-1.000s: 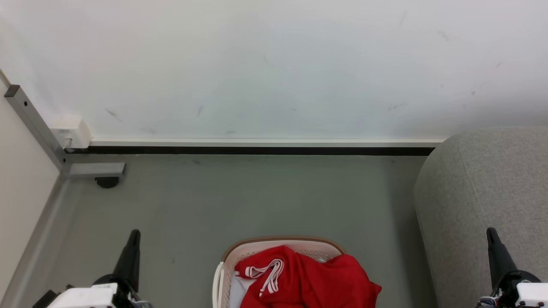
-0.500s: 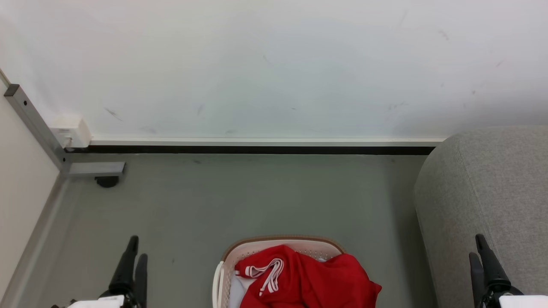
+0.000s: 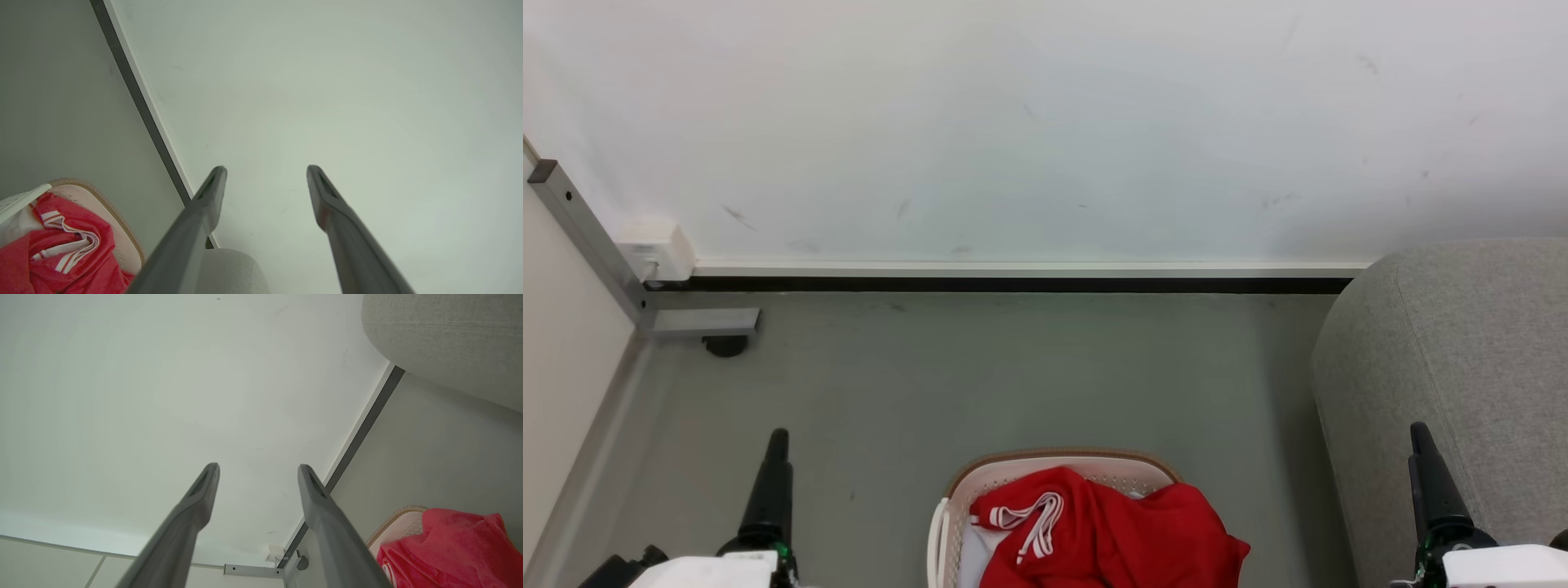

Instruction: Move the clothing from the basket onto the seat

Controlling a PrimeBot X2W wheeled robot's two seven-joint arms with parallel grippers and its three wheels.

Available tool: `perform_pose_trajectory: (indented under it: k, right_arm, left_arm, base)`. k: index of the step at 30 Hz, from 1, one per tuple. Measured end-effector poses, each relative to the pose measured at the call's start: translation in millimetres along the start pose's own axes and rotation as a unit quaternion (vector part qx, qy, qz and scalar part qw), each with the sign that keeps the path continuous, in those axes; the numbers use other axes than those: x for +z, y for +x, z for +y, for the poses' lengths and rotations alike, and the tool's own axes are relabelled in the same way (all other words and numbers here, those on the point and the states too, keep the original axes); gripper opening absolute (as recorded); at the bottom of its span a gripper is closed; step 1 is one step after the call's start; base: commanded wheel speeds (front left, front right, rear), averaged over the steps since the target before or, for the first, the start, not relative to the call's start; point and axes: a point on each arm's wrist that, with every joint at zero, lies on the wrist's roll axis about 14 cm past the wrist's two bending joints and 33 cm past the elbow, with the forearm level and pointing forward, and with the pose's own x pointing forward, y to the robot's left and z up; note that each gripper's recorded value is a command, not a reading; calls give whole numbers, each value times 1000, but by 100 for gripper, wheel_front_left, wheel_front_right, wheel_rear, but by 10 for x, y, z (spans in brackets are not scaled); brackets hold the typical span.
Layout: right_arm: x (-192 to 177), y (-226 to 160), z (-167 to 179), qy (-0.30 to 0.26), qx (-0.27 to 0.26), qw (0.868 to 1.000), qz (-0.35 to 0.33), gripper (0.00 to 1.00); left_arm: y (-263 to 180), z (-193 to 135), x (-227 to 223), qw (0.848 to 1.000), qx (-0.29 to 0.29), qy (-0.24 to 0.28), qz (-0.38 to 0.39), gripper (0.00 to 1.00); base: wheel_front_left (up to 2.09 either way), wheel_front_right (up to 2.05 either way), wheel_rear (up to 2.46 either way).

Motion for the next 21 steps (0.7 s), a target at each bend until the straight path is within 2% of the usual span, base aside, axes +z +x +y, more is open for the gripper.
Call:
perform_pose_trajectory:
  k: [10,21]
  right_arm:
    - [-115,27,142,-76,23,997,11,100]
    - [-139,25,163,-189,33,981,11,100]
  left_arm:
    - [20,-127,-24,993,-21,113,-1,100]
    - [35,-258,-75,971,-41,234,-5,100]
  base:
    - [0,0,0]
    - [0,0,0]
